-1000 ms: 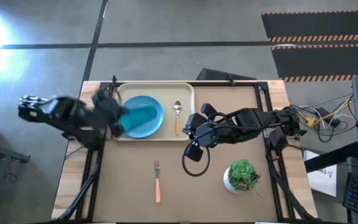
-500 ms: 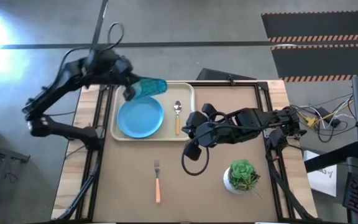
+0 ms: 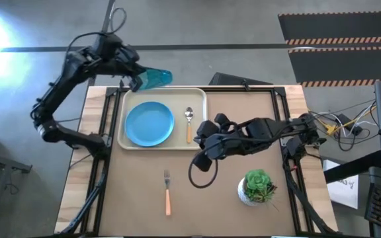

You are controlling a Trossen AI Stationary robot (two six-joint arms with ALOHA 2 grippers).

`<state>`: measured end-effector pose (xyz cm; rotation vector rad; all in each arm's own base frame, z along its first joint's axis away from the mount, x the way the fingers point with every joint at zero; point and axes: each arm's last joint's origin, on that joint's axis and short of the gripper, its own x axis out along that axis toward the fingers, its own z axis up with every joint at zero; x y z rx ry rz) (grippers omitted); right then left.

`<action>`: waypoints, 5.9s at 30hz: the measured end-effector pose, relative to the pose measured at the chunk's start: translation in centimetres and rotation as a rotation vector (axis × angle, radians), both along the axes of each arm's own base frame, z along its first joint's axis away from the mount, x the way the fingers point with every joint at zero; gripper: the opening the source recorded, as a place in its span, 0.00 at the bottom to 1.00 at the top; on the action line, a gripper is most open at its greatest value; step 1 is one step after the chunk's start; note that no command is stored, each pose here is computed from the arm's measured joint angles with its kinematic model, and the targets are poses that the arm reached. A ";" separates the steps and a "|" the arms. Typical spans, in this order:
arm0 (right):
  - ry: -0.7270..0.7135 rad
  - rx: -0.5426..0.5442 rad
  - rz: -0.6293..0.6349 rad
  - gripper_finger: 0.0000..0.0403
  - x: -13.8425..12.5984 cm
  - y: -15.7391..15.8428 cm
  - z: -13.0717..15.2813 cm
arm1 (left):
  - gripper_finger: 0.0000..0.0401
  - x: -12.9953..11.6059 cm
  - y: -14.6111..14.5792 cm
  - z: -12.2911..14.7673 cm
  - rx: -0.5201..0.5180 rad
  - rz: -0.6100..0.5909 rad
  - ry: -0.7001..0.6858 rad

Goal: Pick and place plate/cup/fork/spoon on tray
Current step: Put the blue cup on the white serving tray to the top right of the light blue plate

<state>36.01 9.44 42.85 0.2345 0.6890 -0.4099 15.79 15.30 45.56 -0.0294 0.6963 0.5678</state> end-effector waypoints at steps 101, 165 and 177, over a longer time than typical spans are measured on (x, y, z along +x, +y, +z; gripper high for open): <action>0.016 0.181 0.198 0.02 15.5 -19.0 -26.4 | 0.00 -8.1 -6.1 2.0 0.096 0.176 0.038; -0.091 0.118 0.384 0.02 7.6 -7.8 -8.8 | 0.00 -2.3 3.0 -11.7 -0.216 0.373 0.582; -0.089 0.120 0.421 0.02 7.4 -4.8 -8.8 | 0.00 -2.4 6.1 -14.2 -0.362 0.366 0.507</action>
